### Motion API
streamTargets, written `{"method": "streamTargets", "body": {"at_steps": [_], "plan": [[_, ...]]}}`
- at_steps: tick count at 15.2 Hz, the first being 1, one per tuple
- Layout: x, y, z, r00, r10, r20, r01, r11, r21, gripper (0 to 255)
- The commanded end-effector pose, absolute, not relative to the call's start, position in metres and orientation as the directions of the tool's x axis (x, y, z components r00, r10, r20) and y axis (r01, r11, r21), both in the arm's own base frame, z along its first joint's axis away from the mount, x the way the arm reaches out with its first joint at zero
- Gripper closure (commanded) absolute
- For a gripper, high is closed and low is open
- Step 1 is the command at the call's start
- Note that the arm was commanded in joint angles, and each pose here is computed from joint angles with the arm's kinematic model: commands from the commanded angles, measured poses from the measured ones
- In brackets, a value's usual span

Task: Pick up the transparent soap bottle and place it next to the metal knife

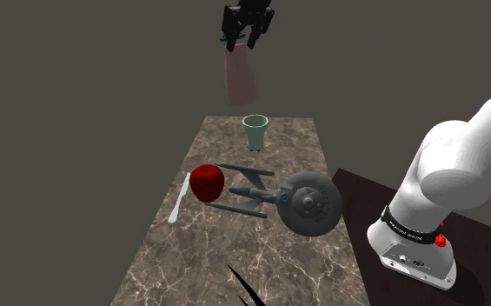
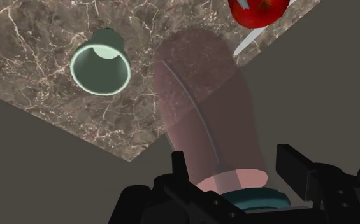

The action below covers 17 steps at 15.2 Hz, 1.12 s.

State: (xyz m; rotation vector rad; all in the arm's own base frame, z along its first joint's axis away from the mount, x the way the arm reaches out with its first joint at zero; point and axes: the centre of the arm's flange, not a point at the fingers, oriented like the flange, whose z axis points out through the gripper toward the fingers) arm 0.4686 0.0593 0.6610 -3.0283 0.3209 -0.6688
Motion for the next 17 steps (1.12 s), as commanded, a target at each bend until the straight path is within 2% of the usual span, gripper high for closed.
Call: {"method": "streamTargets", "body": {"at_steps": [1,17], "plan": [[0.476,0.086,0.66,0.886,-0.206,0.415,-0.195,-0.978,-0.069,255],[0.48,0.094,0.581,0.886,-0.206,0.415,-0.195,-0.978,-0.069,255]]}}
